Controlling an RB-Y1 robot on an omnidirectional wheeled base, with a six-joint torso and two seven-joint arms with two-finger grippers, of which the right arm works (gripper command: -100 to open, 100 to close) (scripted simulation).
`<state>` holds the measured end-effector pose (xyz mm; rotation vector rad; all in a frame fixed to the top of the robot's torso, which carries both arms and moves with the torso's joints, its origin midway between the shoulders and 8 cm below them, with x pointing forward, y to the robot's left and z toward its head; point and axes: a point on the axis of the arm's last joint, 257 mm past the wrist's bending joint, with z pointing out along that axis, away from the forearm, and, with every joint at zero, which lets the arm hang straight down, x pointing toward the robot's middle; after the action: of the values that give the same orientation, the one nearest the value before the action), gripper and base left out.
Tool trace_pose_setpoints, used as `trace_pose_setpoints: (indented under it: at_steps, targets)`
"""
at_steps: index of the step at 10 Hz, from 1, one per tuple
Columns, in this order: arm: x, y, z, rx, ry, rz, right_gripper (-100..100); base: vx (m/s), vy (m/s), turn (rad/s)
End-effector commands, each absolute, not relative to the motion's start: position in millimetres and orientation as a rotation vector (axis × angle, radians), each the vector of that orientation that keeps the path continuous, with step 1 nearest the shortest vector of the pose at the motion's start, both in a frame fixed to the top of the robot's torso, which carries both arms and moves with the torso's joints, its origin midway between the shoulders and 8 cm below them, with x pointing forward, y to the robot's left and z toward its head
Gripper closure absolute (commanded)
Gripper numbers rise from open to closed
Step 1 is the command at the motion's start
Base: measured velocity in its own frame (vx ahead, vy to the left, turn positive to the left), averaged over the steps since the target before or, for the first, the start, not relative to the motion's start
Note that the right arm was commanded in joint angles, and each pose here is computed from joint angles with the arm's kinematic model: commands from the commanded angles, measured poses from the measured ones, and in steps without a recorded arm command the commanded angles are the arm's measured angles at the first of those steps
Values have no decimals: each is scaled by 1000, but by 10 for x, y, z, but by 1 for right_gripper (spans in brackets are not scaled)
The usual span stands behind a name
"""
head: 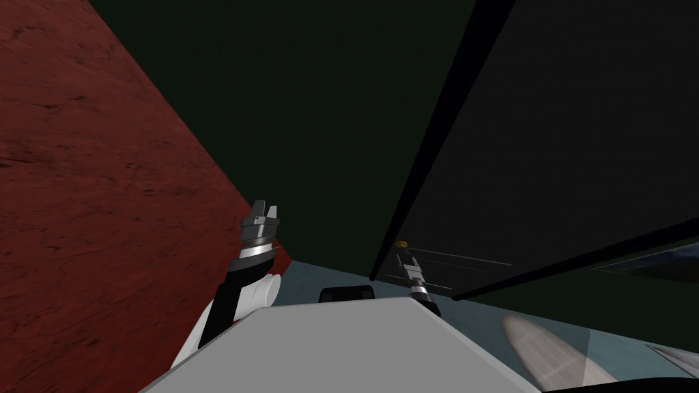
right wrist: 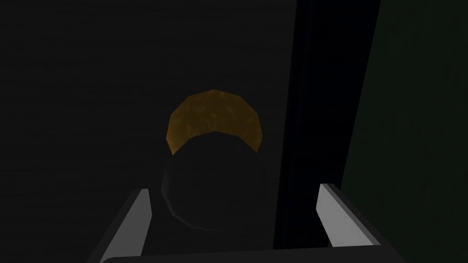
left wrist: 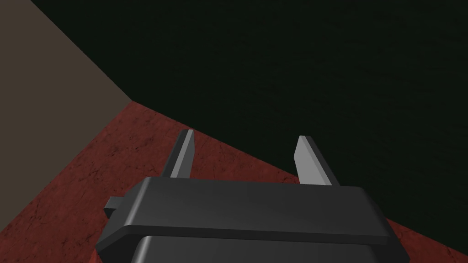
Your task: Pull the door open
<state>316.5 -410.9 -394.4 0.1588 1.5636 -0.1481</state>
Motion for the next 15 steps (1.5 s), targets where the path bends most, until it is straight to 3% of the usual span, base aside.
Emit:
trace_pose_setpoints:
  at_steps: [1, 2, 3, 15]
  targets:
    - [3150, -4228, -3920, 173, 1561, -160, -100, 190, -28, 80]
    - [3148, -4183, -3939, 168, 1562, -155, -100, 78, -17, 16]
    - [3148, -4183, -3939, 168, 1562, -155, 100, -10, -4, -26]
    - [3175, -4208, -3953, 309, 1542, -25, 100, -19, -4, 12]
